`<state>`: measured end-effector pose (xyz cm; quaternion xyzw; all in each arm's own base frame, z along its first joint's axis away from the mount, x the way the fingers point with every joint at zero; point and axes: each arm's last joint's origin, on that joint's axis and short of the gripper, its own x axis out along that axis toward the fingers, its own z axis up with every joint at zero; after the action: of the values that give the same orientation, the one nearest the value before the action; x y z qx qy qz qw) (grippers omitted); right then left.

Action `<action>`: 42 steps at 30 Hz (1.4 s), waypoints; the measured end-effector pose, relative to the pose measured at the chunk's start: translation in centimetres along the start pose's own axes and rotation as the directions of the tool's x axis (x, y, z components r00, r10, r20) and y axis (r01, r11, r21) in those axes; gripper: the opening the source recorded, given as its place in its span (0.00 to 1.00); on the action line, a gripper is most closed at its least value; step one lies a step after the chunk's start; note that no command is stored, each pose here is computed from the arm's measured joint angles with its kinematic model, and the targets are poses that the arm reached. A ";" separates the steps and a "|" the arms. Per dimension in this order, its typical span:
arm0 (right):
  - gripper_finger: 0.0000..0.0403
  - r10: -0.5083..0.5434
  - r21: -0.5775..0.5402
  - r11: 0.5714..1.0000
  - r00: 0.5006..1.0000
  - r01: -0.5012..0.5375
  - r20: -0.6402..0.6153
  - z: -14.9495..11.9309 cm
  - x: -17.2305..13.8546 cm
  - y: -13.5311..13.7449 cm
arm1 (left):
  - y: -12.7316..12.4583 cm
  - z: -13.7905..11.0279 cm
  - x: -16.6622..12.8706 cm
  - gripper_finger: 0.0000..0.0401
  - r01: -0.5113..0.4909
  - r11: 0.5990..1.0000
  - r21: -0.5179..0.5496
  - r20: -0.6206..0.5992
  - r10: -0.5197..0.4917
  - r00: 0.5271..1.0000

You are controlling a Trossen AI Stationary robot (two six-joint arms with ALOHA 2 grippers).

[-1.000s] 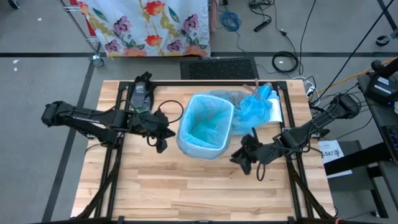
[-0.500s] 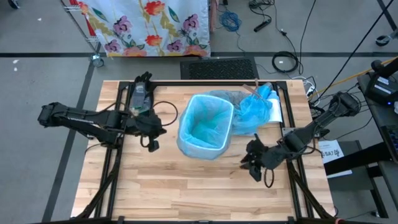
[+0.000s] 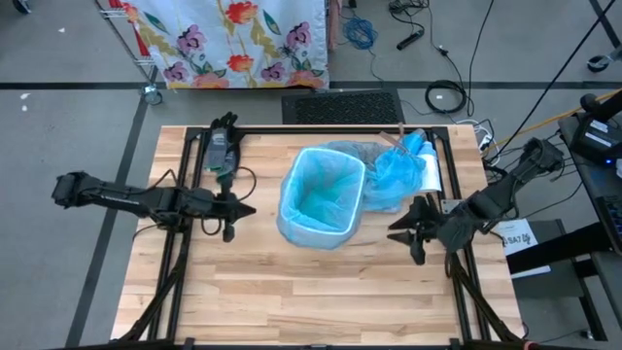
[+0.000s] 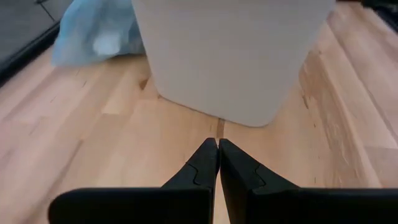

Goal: Place trash/remove bag and relplace
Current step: Return to Home Position

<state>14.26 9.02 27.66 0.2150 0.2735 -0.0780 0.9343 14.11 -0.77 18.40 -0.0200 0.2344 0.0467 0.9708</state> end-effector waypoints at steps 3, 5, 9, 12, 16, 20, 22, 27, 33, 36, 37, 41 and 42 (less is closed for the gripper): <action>0.29 0.033 0.009 0.999 0.998 -0.034 0.057 -0.6 -0.1 -1.5 | 0.3 -2.1 0.2 0.05 -0.005 0.999 -0.047 -0.018 0.004 1.000; 0.29 0.070 -0.007 0.998 0.991 -0.070 0.110 -1.2 -0.1 -2.4 | 0.4 -3.0 0.2 0.05 -0.008 0.999 -0.050 -0.036 0.006 0.999; 0.29 0.107 -0.008 0.994 0.976 -0.108 0.190 -2.6 0.4 -4.6 | 0.5 -3.4 0.1 0.05 -0.003 0.998 -0.058 0.013 0.004 1.000; 0.29 0.108 0.025 0.993 0.968 -0.117 0.228 -3.7 0.7 -6.1 | 0.6 -4.0 0.0 0.05 -0.004 0.998 -0.058 0.011 0.004 1.000; 0.29 0.115 0.033 0.991 0.952 -0.130 0.282 -4.2 0.3 -7.4 | 0.6 -4.6 -0.1 0.05 -0.003 0.998 -0.059 0.015 0.004 1.000; 0.29 0.128 0.023 0.989 0.930 -0.144 0.343 -4.4 -0.3 -8.4 | 0.7 -5.5 0.1 0.05 -0.002 0.998 -0.064 0.016 0.003 1.000; 0.29 0.138 0.019 0.988 0.917 -0.156 0.375 -4.5 -0.7 -8.9 | 0.7 -5.4 0.0 0.05 0.018 0.998 -0.068 0.027 -0.016 1.000; 0.29 0.169 -0.008 0.983 0.890 -0.183 0.424 -5.0 -1.1 -9.8 | 0.5 -5.4 -0.1 0.05 0.076 0.995 -0.057 0.033 -0.075 0.997; 0.29 0.188 -0.030 0.980 0.861 -0.198 0.472 -6.3 -0.5 -10.6 | 0.3 -5.3 -0.3 0.05 0.142 0.988 -0.056 0.043 -0.140 0.989; 0.29 0.226 -0.064 0.973 0.843 -0.223 0.487 -6.7 0.1 -10.5 | 0.3 -5.2 -0.4 0.05 0.150 0.987 -0.058 0.060 -0.147 0.987; 0.29 0.238 -0.072 0.970 0.835 -0.234 0.496 -6.8 0.3 -10.5 | 0.3 -5.2 -0.4 0.05 0.152 0.987 -0.059 0.064 -0.148 0.987; 0.29 0.284 -0.134 0.959 0.794 -0.252 0.538 -6.6 0.3 -10.2 | 0.3 -5.1 -0.6 0.05 0.169 0.983 -0.065 0.077 -0.164 0.983; 0.29 0.287 -0.152 0.958 0.788 -0.244 0.545 -6.6 0.2 -10.2 | 0.3 -5.1 -0.6 0.05 0.178 0.982 -0.064 0.078 -0.173 0.982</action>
<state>8.62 2.80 18.89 0.1845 -0.0437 0.0045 0.9819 11.25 -0.87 14.13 -0.0733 0.1946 -0.0299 0.9777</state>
